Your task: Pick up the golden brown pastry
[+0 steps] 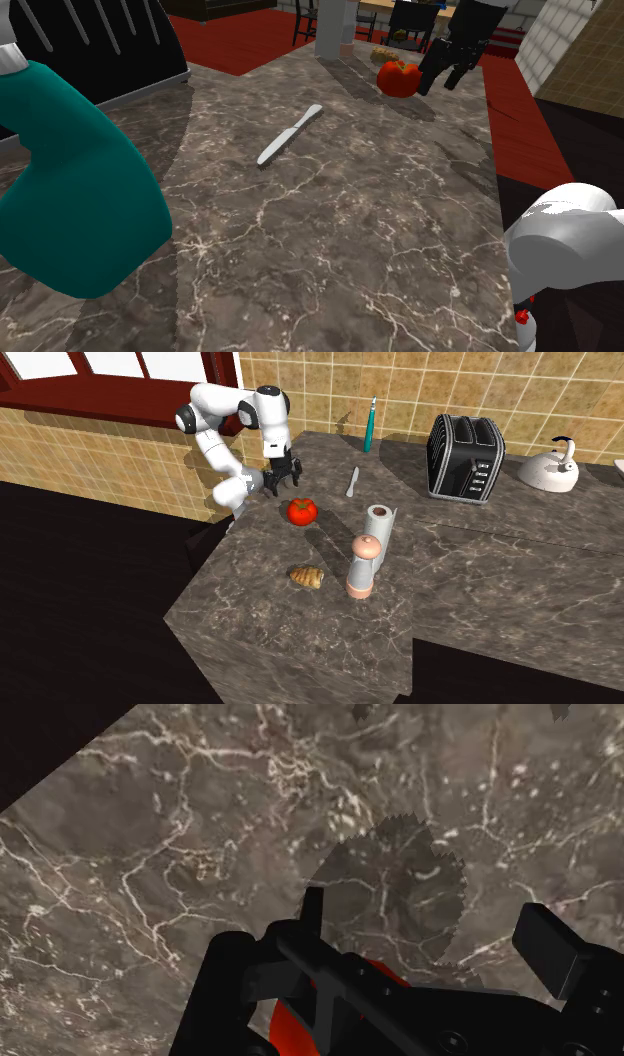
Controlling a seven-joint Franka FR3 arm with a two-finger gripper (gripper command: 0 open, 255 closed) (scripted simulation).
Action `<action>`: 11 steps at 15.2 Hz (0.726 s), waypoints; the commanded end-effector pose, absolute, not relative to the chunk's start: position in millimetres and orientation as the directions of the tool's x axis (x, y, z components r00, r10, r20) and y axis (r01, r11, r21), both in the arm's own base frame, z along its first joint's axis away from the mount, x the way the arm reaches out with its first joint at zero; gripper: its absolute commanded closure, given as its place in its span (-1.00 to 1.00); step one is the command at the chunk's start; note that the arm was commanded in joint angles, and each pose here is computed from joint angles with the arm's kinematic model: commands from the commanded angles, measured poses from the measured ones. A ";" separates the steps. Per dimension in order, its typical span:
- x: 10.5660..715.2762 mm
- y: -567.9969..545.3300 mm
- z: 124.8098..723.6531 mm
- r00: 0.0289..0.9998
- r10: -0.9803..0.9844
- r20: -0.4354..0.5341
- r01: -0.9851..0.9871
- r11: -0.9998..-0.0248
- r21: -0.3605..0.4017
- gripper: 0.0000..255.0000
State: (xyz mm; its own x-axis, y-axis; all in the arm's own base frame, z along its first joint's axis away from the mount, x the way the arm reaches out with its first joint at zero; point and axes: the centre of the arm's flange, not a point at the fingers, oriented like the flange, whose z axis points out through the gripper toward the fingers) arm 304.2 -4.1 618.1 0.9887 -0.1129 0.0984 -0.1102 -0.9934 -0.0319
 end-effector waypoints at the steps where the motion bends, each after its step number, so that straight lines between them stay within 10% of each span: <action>1: 304.2 -4.1 618.1 0.989 -0.113 0.098 -0.110 -0.993 -0.032 -1.00; 11: 388.4 -94.0 607.5 0.986 0.053 0.160 0.053 -0.999 0.006 -1.00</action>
State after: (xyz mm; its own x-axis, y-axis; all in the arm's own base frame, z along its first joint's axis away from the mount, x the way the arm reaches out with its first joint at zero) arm 376.3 -82.7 606.9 0.9875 0.0341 0.1536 0.0346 -0.9994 -0.0007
